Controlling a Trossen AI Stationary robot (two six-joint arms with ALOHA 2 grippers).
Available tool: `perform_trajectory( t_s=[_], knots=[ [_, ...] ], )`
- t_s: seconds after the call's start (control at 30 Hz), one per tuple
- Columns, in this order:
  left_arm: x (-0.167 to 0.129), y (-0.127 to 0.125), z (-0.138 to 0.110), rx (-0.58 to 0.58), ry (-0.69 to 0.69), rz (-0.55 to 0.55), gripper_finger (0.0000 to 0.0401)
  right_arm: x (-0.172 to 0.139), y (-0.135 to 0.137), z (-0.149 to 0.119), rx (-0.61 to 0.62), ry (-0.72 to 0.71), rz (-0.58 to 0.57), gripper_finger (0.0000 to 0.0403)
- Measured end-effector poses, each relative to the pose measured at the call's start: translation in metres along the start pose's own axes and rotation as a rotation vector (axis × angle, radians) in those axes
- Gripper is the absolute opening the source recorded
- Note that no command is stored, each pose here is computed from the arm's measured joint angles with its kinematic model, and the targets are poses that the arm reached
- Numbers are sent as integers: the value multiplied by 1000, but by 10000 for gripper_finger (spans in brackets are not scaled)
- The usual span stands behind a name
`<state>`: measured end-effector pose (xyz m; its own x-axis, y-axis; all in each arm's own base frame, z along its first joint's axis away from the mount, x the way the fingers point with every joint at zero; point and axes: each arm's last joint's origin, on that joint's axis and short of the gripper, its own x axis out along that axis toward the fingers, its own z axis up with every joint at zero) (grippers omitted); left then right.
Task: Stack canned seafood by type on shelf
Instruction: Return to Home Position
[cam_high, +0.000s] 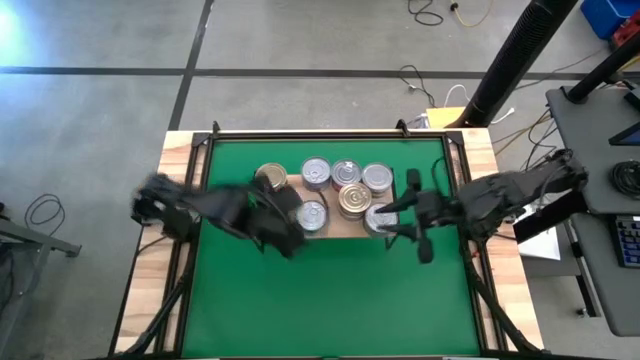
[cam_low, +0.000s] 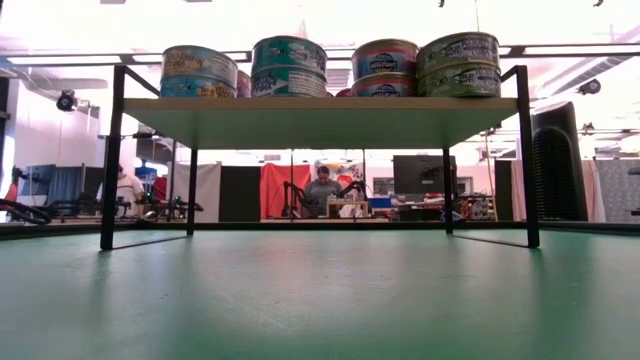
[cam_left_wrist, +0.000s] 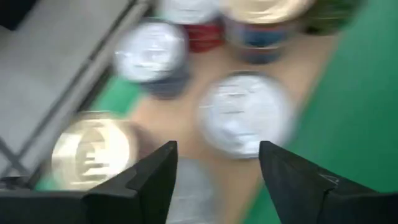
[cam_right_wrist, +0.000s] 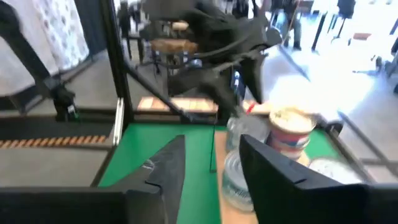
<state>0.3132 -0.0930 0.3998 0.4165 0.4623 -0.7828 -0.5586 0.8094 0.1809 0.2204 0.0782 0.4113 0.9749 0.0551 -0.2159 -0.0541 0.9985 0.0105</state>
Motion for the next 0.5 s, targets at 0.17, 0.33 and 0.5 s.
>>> perform_trajectory(
  t_s=[0.17,0.33,0.5],
  knots=[
    [-14,72,-23,5,-73,5,173,-35,-17,14,20,-106,-23,84],
    [-20,120,-64,78,-258,-24,114,-55,-32,7,48,-182,-70,16],
    [-18,158,-108,157,-337,115,72,-58,-44,-23,68,-137,-312,13]
  ],
)
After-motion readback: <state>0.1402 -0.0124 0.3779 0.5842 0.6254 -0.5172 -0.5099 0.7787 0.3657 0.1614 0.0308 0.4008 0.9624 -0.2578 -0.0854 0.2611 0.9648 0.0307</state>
